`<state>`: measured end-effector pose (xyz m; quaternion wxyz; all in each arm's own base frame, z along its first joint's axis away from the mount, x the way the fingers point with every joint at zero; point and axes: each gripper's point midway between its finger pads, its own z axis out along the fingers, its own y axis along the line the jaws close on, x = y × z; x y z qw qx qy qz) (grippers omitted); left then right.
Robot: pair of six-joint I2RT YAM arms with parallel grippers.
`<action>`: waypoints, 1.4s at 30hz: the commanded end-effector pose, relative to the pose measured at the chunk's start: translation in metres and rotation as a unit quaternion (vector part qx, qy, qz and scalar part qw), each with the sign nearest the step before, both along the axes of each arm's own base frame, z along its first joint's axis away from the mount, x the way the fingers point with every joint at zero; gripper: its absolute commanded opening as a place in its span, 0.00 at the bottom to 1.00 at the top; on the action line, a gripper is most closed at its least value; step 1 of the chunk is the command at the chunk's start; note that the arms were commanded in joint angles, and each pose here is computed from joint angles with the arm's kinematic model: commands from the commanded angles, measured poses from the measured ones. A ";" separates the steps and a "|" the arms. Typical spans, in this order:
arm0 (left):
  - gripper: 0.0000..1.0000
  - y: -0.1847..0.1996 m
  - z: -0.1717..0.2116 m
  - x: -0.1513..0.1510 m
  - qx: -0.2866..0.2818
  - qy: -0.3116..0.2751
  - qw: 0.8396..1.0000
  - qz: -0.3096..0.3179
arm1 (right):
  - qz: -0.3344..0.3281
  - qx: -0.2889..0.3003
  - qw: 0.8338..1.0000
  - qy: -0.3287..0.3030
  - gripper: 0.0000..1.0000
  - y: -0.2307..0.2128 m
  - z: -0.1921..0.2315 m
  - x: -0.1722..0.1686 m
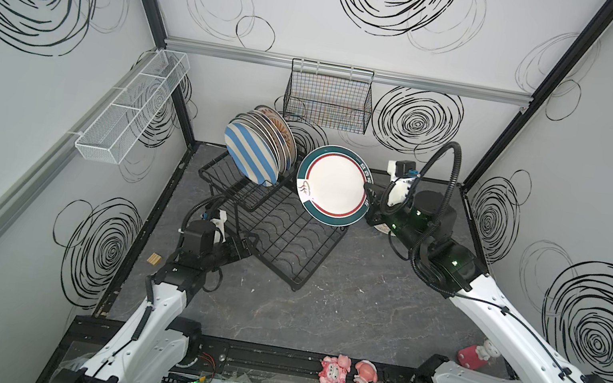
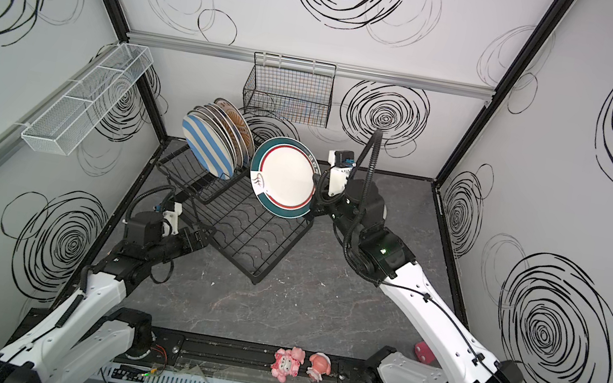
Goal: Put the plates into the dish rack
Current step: 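Lift the green-rimmed plate with the right gripper over the rack, then lower the green-rimmed plate into the rack slot beside the striped plate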
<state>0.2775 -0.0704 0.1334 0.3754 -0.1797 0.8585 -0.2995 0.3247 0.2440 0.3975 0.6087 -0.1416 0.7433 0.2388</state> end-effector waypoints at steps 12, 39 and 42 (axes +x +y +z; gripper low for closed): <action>0.96 0.015 0.007 0.010 -0.014 -0.019 1.000 0.011 | 0.047 0.011 0.987 -0.156 0.00 0.086 0.095 -0.007; 0.96 0.017 0.009 0.010 -0.021 -0.023 0.999 0.012 | -0.039 -0.098 0.965 -0.241 0.00 0.171 0.077 0.040; 0.96 0.017 0.009 0.010 -0.021 -0.023 0.999 0.012 | -0.039 -0.106 0.963 -0.243 0.00 0.174 0.075 0.042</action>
